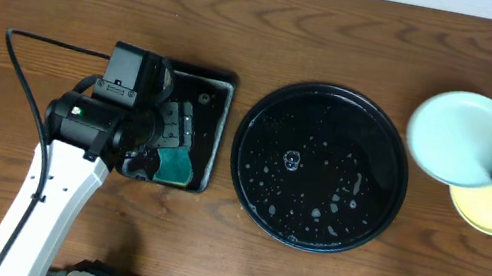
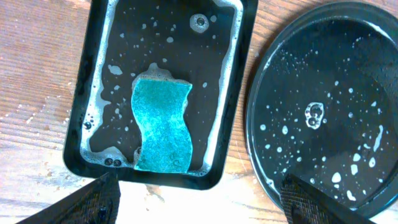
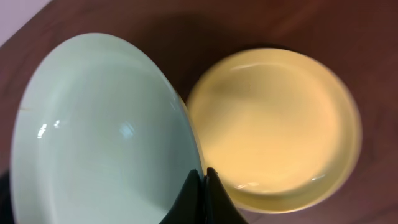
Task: Clean dirty plates on tray and stack at the side
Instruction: 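Place the pale green plate onto the yellow plate stack at table right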
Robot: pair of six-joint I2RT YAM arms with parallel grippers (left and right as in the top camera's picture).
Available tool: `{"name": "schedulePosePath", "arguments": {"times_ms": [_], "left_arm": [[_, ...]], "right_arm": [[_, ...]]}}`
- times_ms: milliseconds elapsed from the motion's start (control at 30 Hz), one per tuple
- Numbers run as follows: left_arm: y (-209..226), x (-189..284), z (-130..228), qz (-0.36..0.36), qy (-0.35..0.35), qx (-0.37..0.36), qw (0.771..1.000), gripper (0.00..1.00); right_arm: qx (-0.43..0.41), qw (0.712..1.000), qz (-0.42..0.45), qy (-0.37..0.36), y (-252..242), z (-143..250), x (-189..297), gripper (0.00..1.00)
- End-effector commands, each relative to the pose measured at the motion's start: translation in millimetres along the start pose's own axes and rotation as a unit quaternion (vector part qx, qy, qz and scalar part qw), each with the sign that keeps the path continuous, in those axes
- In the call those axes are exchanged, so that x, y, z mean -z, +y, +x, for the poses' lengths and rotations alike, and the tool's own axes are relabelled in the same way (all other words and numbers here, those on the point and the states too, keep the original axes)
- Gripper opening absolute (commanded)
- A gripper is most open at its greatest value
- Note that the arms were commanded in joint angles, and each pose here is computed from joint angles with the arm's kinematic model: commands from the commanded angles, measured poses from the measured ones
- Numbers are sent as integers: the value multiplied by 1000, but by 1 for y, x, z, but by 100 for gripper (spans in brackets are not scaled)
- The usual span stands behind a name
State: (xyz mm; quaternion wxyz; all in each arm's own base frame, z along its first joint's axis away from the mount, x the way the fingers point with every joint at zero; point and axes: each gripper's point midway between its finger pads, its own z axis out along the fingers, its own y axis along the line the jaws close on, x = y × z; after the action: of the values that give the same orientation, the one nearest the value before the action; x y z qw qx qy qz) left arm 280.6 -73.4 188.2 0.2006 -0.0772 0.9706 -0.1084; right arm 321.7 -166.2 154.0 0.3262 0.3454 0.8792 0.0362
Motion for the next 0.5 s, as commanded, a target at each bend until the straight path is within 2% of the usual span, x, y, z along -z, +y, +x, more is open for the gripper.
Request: {"name": "schedulePosePath", "arguments": {"times_ms": [0, 100, 233, 267, 300, 333, 367, 467], "left_arm": [[0, 2, -2, -1, -3, -4, 1000, 83], [0, 2, -2, -1, -3, -4, 1000, 83], [0, 2, -2, 0, -2, -4, 1000, 83], [0, 2, -2, -1, -3, -4, 1000, 83], [0, 2, -2, 0, -2, -4, 1000, 83], [0, 2, -2, -1, -3, -4, 1000, 83], [0, 2, -2, -1, -3, -4, 1000, 83], [0, 2, -2, -1, -3, -4, 1000, 83]], "right_arm": [[-93, 995, -2, 21, -36, -5, -17, 1], [-170, 983, 53, 52, -86, 9, -41, 1], [-202, 973, 71, 88, -110, 28, -58, 1], [-203, 973, 70, 87, -111, 27, -59, 7], [-202, 974, 65, 83, -110, 24, -59, 38], [-201, 975, 54, 76, -105, 19, -56, 55], [-198, 977, 40, 68, -99, 13, -52, 61], [-167, 984, -42, 34, -57, -14, -27, 61]]}}
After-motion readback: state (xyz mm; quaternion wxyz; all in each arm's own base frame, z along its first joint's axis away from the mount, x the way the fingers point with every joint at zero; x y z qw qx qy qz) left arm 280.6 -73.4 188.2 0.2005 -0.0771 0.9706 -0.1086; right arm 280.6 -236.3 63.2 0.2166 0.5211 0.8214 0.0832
